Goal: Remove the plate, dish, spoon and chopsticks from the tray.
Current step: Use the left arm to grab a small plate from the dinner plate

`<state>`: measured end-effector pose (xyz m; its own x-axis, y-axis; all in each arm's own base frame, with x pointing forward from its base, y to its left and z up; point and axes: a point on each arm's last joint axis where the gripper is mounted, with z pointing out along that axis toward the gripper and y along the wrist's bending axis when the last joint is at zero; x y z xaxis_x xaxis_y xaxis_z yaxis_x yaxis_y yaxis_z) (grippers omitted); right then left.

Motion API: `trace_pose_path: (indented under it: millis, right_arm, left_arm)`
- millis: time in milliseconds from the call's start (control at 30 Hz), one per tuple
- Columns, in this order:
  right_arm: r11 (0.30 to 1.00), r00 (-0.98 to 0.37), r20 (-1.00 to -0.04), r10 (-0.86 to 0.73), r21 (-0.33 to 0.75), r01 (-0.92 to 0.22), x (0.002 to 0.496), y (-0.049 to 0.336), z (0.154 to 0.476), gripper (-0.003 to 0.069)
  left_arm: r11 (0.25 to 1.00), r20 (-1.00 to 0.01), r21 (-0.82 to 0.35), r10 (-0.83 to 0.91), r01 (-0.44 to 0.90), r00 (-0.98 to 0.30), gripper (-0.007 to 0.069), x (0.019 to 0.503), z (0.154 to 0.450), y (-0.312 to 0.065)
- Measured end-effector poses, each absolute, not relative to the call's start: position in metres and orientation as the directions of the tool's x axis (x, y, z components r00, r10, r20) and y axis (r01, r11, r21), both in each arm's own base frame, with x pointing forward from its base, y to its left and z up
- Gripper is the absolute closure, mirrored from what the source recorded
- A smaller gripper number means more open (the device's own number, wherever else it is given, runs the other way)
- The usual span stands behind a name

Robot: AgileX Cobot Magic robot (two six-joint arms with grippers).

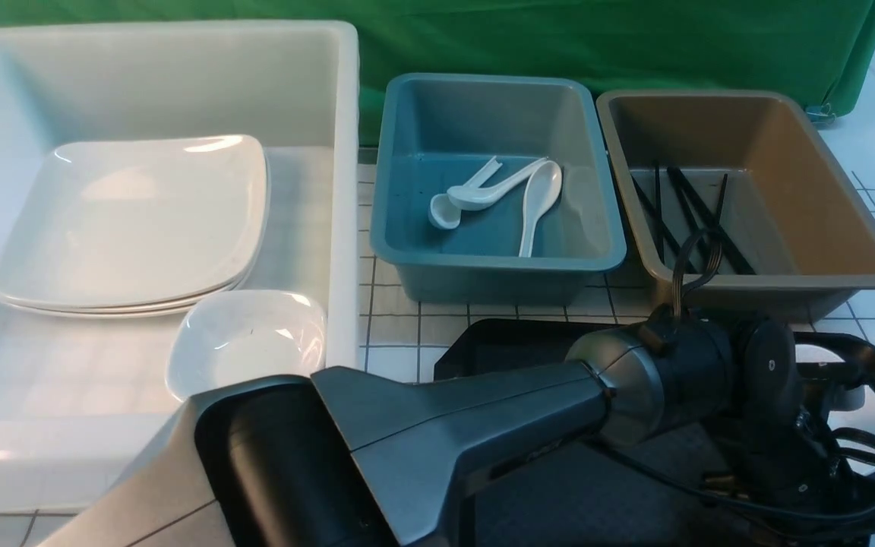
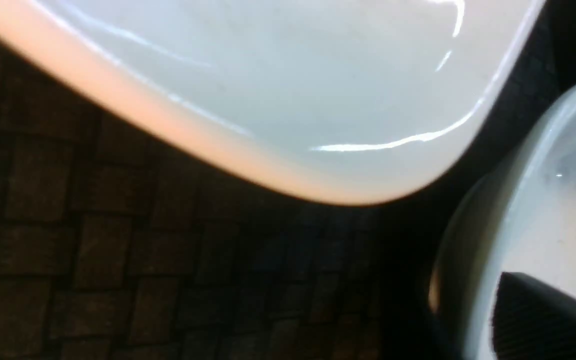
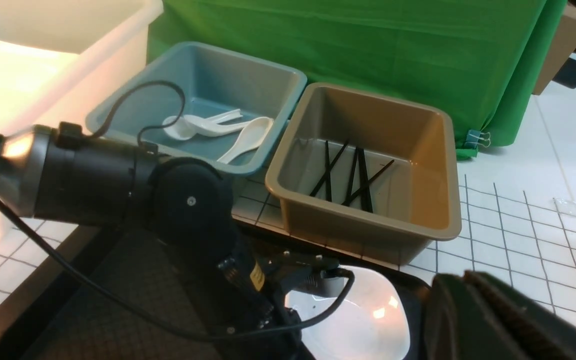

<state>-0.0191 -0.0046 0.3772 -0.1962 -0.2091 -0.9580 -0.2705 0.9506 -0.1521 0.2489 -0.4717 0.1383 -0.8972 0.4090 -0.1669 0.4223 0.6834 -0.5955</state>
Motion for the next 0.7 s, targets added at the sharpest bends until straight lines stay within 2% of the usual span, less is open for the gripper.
trace_pose_path:
  millis: [100, 200, 300, 333, 433, 567, 600, 633, 667, 700]
  right_arm:
    - [0.951, -0.196, -0.958, -0.209, -0.152, -0.270, -0.019, -0.005, 0.377, 0.0639]
    - [0.951, -0.196, -0.958, -0.209, -0.152, -0.270, -0.019, -0.005, 0.377, 0.0634]
    - [0.951, -0.196, -0.958, -0.209, -0.152, -0.270, -0.019, -0.005, 0.377, 0.0627]
    - [0.951, -0.196, -0.958, -0.209, -0.152, -0.270, -0.019, -0.005, 0.377, 0.0627]
    - [0.951, -0.196, -0.958, -0.209, -0.152, -0.270, -0.019, -0.005, 0.377, 0.0622]
    - [0.951, -0.197, -0.958, -0.209, -0.152, -0.271, -0.019, -0.005, 0.377, 0.0615]
    - [0.951, -0.197, -0.958, -0.209, -0.152, -0.271, -0.019, -0.005, 0.377, 0.0614]
    - [0.951, -0.197, -0.958, -0.209, -0.152, -0.271, -0.019, -0.005, 0.377, 0.0611]
    - [0.951, -0.197, -0.958, -0.209, -0.152, -0.271, -0.019, -0.005, 0.377, 0.0610]
    - [0.951, -0.197, -0.958, -0.209, -0.152, -0.271, -0.019, -0.005, 0.377, 0.0609]
  left_arm:
    - [0.689, -0.150, -0.591, 0.416, 0.419, -0.897, 0.0580, 0.248, 0.138, -0.471]
    - [0.683, -0.170, -0.588, 0.421, 0.435, -0.891, 0.0615, 0.248, 0.147, -0.470]
    - [0.673, -0.266, -0.522, 0.455, 0.524, -0.850, 0.0622, 0.252, 0.181, -0.460]
    - [0.674, -0.272, -0.517, 0.455, 0.527, -0.848, 0.0622, 0.252, 0.183, -0.459]
    - [0.684, -0.411, -0.454, 0.408, 0.571, -0.815, 0.0622, 0.270, 0.255, -0.427]
    - [0.722, -0.562, -0.433, 0.252, 0.540, -0.788, 0.0621, 0.300, 0.360, -0.348]
    - [0.720, -0.568, -0.432, 0.251, 0.543, -0.784, 0.0621, 0.298, 0.364, -0.346]
    - [0.751, -0.610, -0.416, 0.189, 0.513, -0.770, 0.0621, 0.303, 0.404, -0.301]
    - [0.755, -0.610, -0.416, 0.182, 0.507, -0.771, 0.0621, 0.306, 0.404, -0.299]
    - [0.786, -0.635, -0.393, 0.143, 0.477, -0.759, 0.0621, 0.304, 0.432, -0.261]
